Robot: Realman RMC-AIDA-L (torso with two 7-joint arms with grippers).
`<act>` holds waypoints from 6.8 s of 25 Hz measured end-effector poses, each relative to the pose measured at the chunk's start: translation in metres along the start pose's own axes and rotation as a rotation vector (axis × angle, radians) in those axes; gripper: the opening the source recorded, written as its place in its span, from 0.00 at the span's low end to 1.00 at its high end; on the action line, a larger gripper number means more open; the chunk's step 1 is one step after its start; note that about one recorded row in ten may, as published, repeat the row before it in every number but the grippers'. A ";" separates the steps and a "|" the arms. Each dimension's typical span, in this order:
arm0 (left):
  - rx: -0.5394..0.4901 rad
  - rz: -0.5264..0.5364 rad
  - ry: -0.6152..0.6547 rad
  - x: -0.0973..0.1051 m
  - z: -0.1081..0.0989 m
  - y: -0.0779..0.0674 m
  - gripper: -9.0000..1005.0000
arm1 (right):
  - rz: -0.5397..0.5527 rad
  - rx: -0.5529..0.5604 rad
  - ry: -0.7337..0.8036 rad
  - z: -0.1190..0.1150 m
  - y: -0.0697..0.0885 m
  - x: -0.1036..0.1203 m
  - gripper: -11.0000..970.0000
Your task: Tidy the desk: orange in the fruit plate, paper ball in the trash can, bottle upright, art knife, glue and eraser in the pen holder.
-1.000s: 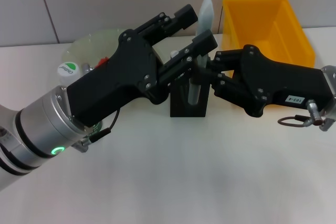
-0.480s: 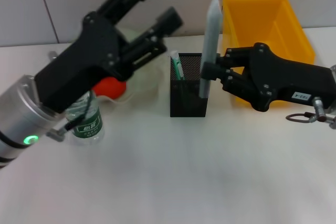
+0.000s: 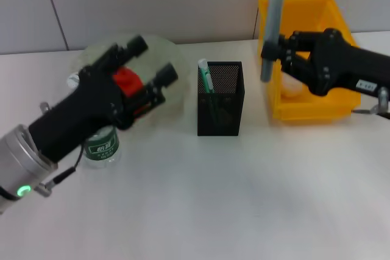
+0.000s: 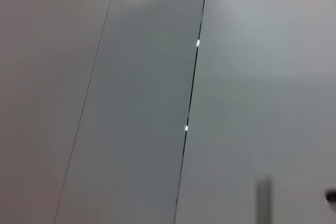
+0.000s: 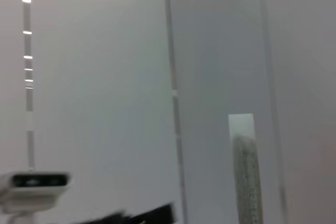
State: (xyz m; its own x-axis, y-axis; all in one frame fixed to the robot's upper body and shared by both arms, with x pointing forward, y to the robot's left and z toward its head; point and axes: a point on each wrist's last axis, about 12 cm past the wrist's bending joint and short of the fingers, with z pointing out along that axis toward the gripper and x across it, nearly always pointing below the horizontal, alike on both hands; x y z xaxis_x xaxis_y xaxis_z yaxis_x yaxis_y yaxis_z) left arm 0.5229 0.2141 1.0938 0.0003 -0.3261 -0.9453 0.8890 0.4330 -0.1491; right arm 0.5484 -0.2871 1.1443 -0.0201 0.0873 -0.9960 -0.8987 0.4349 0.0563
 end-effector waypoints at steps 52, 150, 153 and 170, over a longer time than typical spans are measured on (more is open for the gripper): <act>-0.048 0.044 0.126 0.031 -0.023 -0.018 0.82 | 0.075 0.241 0.198 0.068 -0.038 0.045 0.16; 0.217 0.010 0.512 -0.018 -0.056 0.015 0.82 | -0.075 -0.334 0.492 0.019 0.032 0.030 0.80; 0.235 0.015 0.533 -0.018 -0.051 0.016 0.82 | -0.072 -0.336 0.488 0.018 0.033 0.031 0.80; 0.284 0.033 0.580 -0.018 -0.048 0.014 0.82 | -0.077 -0.344 0.450 0.027 0.034 0.029 0.80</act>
State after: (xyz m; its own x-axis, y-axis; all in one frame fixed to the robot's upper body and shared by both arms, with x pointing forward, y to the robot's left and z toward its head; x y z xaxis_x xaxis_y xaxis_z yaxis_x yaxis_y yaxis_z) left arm 0.5136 0.2669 1.0948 -0.1476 0.2252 -0.9631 0.9793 0.1698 -0.1103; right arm 0.5293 -0.2462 1.1193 -0.0658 -0.3561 -0.9321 -0.9943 0.1019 0.0312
